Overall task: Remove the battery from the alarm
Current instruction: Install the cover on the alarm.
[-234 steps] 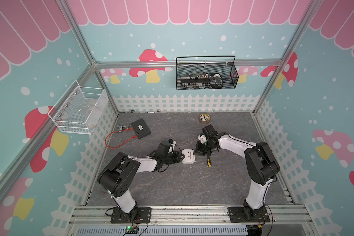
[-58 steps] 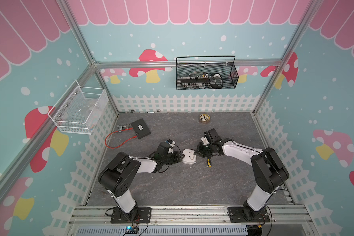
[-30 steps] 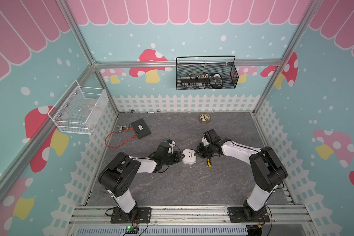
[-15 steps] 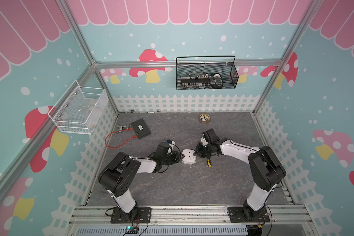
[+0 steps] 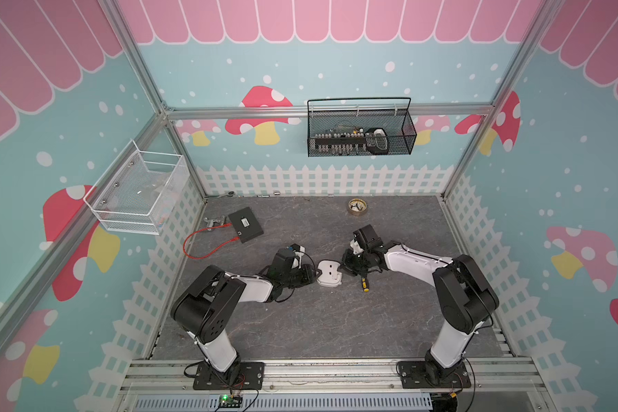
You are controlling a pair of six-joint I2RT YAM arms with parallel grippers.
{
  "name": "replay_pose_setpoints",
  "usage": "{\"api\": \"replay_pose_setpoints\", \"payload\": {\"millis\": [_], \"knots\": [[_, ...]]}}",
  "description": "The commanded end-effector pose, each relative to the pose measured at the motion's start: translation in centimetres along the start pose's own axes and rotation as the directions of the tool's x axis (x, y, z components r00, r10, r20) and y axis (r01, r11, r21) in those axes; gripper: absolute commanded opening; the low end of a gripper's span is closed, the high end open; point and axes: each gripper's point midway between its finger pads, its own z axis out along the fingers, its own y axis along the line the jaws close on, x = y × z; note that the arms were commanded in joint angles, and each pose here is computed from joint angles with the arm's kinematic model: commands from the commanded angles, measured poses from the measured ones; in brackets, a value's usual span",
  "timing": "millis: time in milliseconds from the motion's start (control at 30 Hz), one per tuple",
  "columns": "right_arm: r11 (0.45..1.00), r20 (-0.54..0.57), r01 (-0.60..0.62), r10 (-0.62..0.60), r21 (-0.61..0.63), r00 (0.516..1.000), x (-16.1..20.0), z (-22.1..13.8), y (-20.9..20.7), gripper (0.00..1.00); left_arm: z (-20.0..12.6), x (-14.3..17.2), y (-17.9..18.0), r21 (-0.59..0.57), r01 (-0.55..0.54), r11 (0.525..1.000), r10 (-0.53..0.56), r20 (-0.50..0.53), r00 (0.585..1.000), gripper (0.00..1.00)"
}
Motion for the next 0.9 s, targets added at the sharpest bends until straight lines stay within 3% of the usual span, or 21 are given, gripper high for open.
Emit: {"api": "replay_pose_setpoints", "payload": {"millis": [0, 333, 667, 733, 867], "knots": [[1.000, -0.007, 0.003, -0.003, 0.022, 1.000, 0.3, 0.2, 0.0, 0.14, 0.1, 2.4, 3.1, -0.089, 0.033, 0.995, -0.040, -0.068, 0.997, 0.32], [0.999, 0.008, 0.009, -0.010, 0.036, 1.000, 0.2, -0.6, 0.0, 0.30, 0.0, 2.3, 3.1, -0.089, 0.033, 0.995, -0.038, -0.064, 0.997, 0.32], [0.995, 0.057, 0.031, -0.036, 0.093, 0.998, -0.4, -2.5, -0.1, 0.36, 0.0, 2.4, 3.1, -0.094, 0.031, 0.995, -0.038, -0.064, 0.997, 0.32], [0.995, 0.061, 0.040, -0.045, 0.092, 0.997, -0.3, -2.9, 0.1, 0.31, -0.1, 2.3, 3.1, -0.094, 0.033, 0.995, -0.039, -0.064, 0.997, 0.32], [0.993, 0.073, 0.064, -0.072, 0.099, 0.995, -0.1, -3.8, 0.3, 0.01, -0.1, 2.3, 3.1, -0.098, 0.031, 0.995, -0.037, -0.063, 0.997, 0.32]]}}
